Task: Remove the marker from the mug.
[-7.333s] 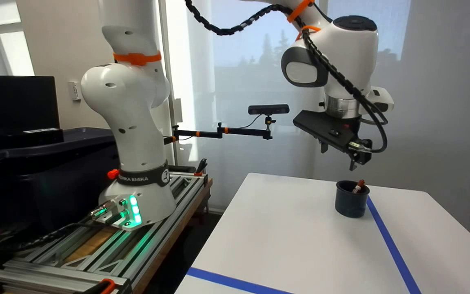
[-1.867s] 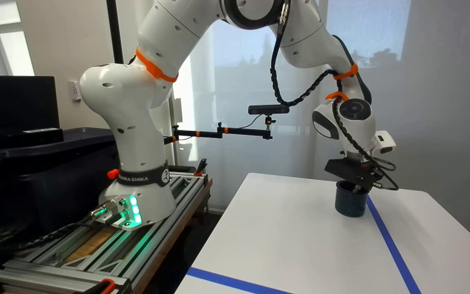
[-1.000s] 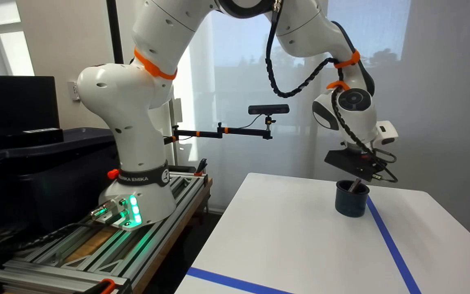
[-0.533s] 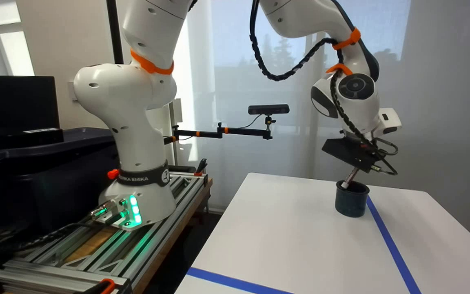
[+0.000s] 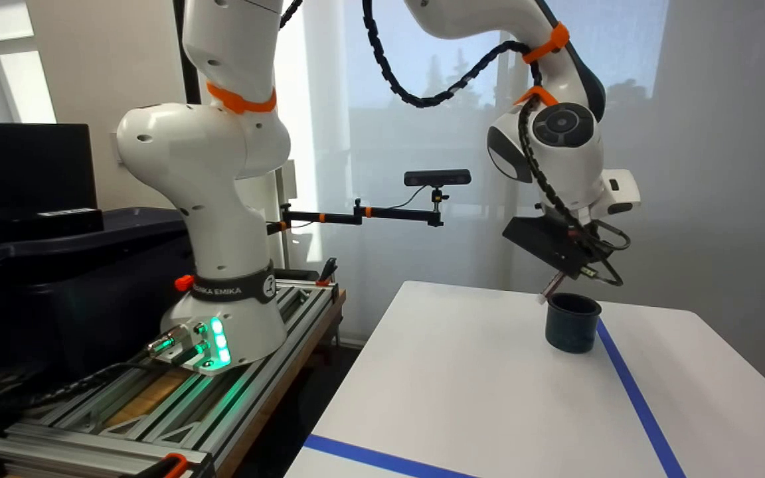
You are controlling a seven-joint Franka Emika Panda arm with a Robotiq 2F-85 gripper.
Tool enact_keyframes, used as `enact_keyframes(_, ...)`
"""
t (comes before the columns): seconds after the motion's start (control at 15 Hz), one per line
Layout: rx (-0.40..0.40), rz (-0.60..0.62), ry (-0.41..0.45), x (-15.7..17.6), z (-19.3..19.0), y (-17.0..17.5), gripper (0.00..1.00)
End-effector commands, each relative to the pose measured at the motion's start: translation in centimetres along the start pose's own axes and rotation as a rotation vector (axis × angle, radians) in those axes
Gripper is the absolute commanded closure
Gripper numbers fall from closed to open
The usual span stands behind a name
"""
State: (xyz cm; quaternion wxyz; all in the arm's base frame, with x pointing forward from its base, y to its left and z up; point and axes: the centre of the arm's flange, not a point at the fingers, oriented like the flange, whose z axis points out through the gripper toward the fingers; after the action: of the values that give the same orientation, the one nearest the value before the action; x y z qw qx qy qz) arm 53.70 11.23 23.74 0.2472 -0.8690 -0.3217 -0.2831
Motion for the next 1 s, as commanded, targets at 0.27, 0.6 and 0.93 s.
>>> enact_keyframes(0.27,-0.035,0.125,-0.087,-4.5,-2.7,-0.9,0.95)
enact_keyframes(0.6,-0.049,0.217,-0.161,-8.2,-1.1,-0.2,0.95)
enact_keyframes(0.93,-0.095,0.261,-0.219,-10.4,0.6,0.8,0.95)
